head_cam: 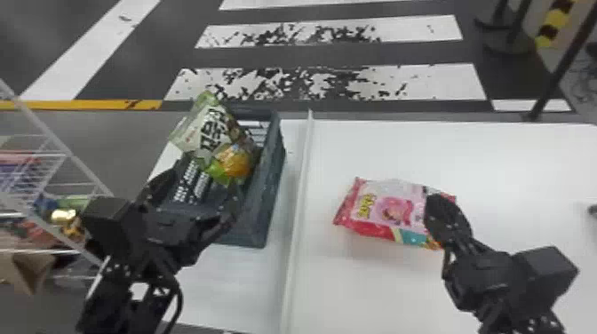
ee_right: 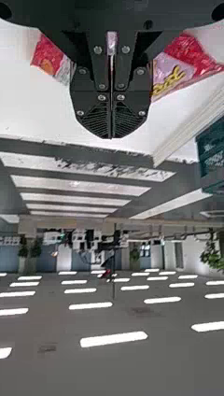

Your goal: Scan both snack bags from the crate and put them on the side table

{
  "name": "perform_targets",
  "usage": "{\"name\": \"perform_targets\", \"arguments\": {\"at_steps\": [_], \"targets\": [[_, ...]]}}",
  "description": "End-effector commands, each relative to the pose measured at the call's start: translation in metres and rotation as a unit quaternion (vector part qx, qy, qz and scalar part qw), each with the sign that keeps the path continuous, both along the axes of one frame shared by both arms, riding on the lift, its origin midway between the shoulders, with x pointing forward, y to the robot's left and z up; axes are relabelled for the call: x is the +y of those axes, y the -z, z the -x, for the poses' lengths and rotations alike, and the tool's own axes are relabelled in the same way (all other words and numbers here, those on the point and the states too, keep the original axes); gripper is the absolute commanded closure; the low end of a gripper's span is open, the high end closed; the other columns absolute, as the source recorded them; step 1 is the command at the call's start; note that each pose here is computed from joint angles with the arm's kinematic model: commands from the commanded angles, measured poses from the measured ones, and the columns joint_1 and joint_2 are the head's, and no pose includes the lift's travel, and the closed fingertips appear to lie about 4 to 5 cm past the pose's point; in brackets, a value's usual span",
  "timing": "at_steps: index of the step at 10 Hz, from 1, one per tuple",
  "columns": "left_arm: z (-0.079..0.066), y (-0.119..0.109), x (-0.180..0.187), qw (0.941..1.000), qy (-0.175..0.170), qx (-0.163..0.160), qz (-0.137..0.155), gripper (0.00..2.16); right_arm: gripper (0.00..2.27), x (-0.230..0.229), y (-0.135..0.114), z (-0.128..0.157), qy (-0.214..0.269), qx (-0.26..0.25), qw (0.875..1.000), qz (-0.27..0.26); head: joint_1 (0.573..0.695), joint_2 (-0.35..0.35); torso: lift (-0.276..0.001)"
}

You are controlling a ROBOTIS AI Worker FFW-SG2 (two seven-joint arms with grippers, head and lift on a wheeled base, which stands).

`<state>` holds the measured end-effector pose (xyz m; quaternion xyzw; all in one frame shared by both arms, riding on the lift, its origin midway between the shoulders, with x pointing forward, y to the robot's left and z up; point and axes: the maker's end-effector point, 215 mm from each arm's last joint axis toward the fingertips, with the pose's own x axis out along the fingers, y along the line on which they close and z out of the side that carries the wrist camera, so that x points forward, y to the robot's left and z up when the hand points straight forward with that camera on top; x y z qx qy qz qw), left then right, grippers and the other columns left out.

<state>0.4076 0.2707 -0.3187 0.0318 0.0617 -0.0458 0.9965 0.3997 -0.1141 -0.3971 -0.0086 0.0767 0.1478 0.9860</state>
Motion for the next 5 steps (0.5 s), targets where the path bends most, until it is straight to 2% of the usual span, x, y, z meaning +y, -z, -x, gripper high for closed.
{"name": "perform_targets", "arguments": {"at_steps": [1, 5], "targets": [[0.003, 0.000, 0.007, 1.0000, -0.003, 0.000, 0.001, 0.00, 2.25, 0.022, 0.019, -0.001, -0.036, 0.037, 0.998, 0.021, 0.695, 0.205, -0.087], [0.003, 0.005, 0.019, 1.0000, 0.000, 0.005, 0.006, 0.00, 2.25, 0.067, 0.062, 0.011, -0.134, 0.123, 0.981, 0.061, 0.695, 0.311, -0.087]]}}
